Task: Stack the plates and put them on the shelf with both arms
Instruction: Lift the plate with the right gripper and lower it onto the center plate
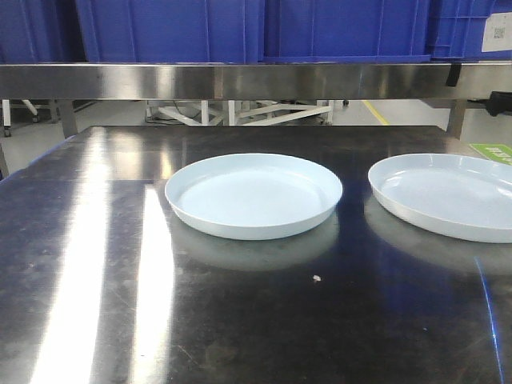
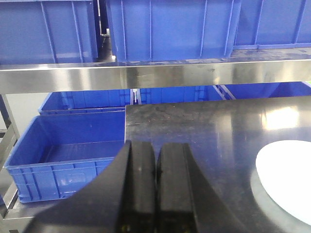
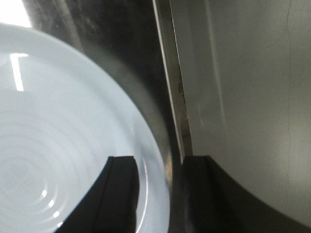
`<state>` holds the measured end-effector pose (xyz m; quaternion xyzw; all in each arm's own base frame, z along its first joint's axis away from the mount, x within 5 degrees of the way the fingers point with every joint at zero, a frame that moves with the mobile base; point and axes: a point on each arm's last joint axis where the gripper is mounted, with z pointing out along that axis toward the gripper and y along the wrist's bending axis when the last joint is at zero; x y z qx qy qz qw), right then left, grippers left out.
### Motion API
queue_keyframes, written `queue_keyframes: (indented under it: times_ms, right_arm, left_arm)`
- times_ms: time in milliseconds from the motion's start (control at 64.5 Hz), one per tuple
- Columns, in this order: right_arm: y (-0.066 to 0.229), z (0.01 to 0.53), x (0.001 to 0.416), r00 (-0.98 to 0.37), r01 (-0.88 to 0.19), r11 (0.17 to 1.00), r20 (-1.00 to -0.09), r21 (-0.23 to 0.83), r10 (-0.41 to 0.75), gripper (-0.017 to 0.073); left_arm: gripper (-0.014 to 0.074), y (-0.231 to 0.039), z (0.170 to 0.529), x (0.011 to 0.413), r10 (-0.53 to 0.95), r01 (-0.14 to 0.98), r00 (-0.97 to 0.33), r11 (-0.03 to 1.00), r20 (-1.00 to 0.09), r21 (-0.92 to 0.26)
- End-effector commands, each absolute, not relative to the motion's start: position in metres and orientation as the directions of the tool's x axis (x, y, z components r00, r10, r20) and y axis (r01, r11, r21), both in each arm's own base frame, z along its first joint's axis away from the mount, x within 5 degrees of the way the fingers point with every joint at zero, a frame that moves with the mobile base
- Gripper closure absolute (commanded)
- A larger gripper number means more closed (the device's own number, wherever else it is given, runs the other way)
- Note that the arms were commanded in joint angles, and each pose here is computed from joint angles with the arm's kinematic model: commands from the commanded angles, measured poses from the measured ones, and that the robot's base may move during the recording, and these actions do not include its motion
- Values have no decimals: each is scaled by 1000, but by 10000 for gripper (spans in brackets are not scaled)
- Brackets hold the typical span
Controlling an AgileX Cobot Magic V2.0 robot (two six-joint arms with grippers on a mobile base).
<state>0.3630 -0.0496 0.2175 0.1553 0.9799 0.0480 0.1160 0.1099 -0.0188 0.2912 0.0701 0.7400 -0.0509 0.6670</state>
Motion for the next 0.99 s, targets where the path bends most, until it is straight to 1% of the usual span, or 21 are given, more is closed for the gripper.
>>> queue_keyframes:
  times_ms: [0,171,233,279,496,744,837,977]
  right_arm:
    - [-50,238,367,-906,270,953,-299,136,300,205]
    - [-51,236,369,-904,271,953,-303,136,301,211]
    - [-51,236,369,-904,271,953,-305,137,301,240]
    - [-51,236,369,-903,271,953,-306,137,301,274]
    - [-51,242,368,-897,269,953,-323,139,301,515]
    - [-51,278,369,-873,258,954,-386,155,298,504]
    - [-48,297,371,-851,253,947,-419,198,315,504]
    - [-37,326,372,-816,233,923,-455,307,357,504]
  left_arm:
    - [511,-18,307,111,5,159,-3,987,-1000,5]
    - [511,-18,307,111,5,159,-3,987,-1000,5]
    - [511,-18,307,111,5,159,-3,987,-1000,5]
    - [511,-18,307,111,5,159,-3,987,-1000,5]
    - [511,-18,307,111,5,159,-3,987,-1000,5]
    - [511,-18,307,111,5,159,-3,987,-1000,5]
    - [511,-18,307,111,5,159,-3,987,-1000,5]
    - [511,-18,307,111,5,159,-3,987,-1000,5]
